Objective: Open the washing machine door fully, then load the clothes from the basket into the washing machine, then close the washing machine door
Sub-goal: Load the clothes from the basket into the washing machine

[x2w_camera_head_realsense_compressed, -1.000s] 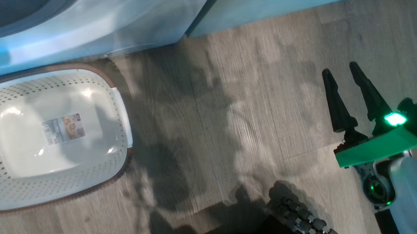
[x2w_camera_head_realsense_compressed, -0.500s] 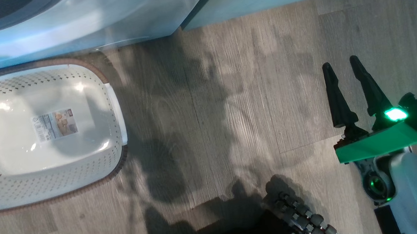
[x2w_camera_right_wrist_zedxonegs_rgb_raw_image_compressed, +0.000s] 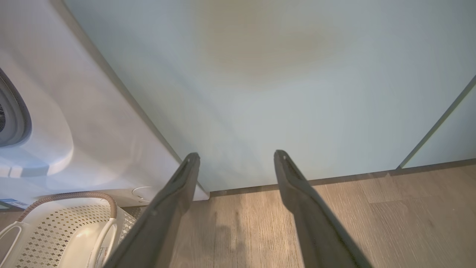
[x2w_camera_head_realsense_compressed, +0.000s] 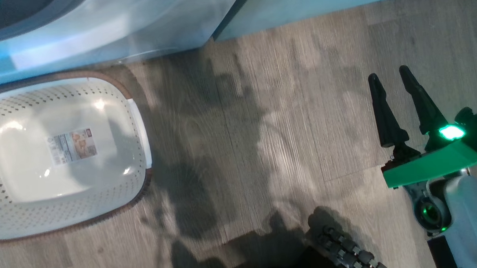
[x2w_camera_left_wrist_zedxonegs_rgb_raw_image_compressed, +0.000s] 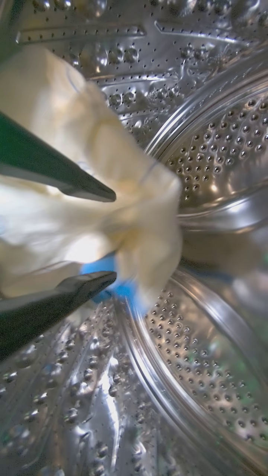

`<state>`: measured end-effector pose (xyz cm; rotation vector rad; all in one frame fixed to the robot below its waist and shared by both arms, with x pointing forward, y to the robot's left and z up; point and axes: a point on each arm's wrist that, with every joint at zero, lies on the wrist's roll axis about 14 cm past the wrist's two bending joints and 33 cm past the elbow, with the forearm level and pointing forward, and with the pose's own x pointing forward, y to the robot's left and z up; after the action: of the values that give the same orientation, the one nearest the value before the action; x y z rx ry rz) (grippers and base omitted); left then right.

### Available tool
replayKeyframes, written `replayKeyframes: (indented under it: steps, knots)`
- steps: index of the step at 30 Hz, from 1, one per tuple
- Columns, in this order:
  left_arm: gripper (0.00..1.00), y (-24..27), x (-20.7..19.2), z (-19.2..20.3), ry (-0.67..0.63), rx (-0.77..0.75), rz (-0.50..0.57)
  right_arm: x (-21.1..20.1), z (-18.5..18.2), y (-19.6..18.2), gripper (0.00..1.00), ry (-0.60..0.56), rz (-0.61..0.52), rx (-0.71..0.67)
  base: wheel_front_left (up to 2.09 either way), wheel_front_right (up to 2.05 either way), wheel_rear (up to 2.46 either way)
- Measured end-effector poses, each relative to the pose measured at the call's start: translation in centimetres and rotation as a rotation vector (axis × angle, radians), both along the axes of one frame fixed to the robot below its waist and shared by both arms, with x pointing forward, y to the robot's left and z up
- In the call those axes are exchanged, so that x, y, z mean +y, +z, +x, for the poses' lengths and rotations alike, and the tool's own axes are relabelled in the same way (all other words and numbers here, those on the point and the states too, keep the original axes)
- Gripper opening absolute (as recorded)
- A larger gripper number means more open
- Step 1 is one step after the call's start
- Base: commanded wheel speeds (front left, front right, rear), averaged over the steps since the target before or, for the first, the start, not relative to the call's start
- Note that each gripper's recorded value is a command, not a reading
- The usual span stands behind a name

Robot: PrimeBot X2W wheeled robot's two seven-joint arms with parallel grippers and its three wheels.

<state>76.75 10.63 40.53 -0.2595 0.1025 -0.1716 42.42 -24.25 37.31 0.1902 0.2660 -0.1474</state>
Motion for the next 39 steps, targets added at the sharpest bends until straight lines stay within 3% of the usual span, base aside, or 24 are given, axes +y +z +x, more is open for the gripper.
replayKeyframes:
  steps: [6, 12, 24, 39]
  knots:
    - [1.00, -0.7, -0.9, -2.1, -0.047, 0.065, 0.045, 0.1, -0.1, 1.5, 1.00, 0.000, 0.005, -0.039, 0.00, 0.00, 0.00]
    - [1.00, -1.8, -2.6, -6.5, -0.127, 0.134, 0.094, 0.0, -1.8, 3.0, 1.00, -0.021, 0.012, -0.064, 0.00, 0.00, 0.00]
    - [1.00, -0.1, -1.7, -15.5, -0.184, 0.147, 0.145, -0.2, -5.3, 6.4, 1.00, -0.034, 0.018, -0.139, 0.00, 0.00, 0.00]
    - [1.00, 4.2, 4.9, -25.1, -0.064, 0.053, 0.109, 1.5, -6.9, 9.7, 1.00, 0.022, 0.039, -0.248, 0.00, 0.00, 0.00]
